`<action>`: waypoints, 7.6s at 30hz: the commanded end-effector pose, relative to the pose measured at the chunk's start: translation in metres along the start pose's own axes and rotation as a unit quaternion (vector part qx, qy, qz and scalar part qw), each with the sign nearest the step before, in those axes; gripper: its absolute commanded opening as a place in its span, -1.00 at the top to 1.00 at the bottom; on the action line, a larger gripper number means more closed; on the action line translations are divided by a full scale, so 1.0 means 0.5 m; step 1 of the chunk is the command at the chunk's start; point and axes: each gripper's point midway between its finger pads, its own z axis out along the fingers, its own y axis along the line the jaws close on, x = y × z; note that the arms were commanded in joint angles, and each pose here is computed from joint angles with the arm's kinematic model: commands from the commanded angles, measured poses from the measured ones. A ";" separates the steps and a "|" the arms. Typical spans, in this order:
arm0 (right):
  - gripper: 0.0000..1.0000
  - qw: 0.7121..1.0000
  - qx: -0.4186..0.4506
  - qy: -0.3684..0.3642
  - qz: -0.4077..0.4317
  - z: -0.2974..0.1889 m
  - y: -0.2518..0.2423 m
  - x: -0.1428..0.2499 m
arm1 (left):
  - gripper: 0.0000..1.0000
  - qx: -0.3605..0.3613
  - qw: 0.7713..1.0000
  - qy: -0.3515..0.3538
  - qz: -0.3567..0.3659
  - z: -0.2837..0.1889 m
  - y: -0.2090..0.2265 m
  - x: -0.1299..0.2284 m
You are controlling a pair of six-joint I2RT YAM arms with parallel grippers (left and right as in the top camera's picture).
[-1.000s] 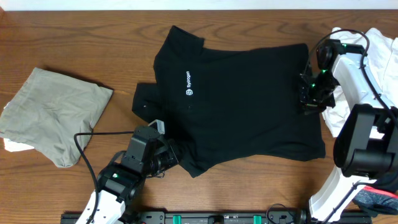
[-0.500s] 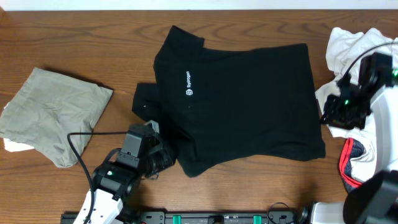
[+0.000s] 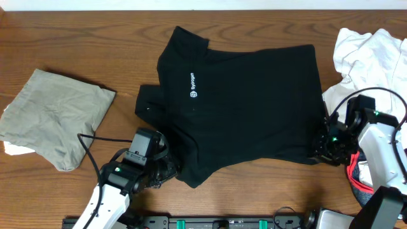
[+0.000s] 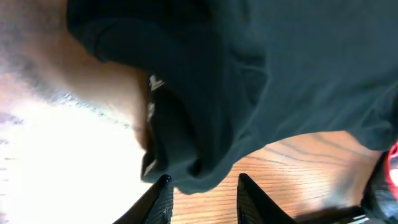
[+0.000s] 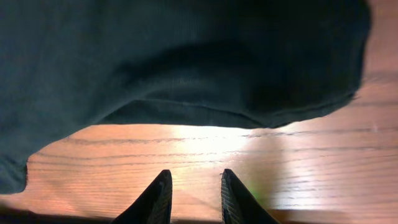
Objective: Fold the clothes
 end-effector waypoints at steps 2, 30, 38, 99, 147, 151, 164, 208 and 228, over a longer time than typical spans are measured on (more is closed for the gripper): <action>0.48 1.000 -0.015 -0.005 0.011 0.004 0.007 0.003 | 0.31 -0.028 0.999 0.029 -0.008 0.007 0.025 0.020; 0.46 1.000 -0.016 -0.013 0.009 0.005 0.008 -0.006 | 0.88 0.003 0.997 0.048 0.069 0.086 0.000 -0.011; 0.38 1.000 -0.018 -0.006 0.017 0.007 0.008 0.002 | 0.89 0.061 0.992 0.053 0.092 0.049 -0.053 -0.002; 0.97 0.971 0.035 -0.116 0.205 0.083 -0.121 -0.057 | 0.88 0.125 0.981 -0.120 0.082 -0.114 -0.104 -0.084; 0.97 0.963 0.022 -0.218 0.159 -0.039 -0.098 -0.233 | 0.88 -0.032 0.950 -0.300 0.084 -0.114 -0.106 -0.363; 0.97 0.962 0.019 -0.226 0.149 -0.033 -0.090 -0.250 | 0.88 -0.038 0.951 -0.295 0.082 -0.084 -0.102 -0.381; 0.42 0.956 0.005 -0.270 0.115 -0.046 -0.042 -0.295 | 0.88 -0.057 0.942 -0.322 0.075 -0.046 -0.093 -0.434; 0.91 0.987 0.007 -0.158 0.009 0.108 0.023 -0.229 | 0.07 -0.042 0.981 -0.127 0.143 0.116 -0.072 -0.307; 0.96 0.988 0.008 -0.156 0.009 0.109 0.023 -0.226 | -0.32 0.183 0.924 -0.318 0.105 0.006 -0.287 -0.469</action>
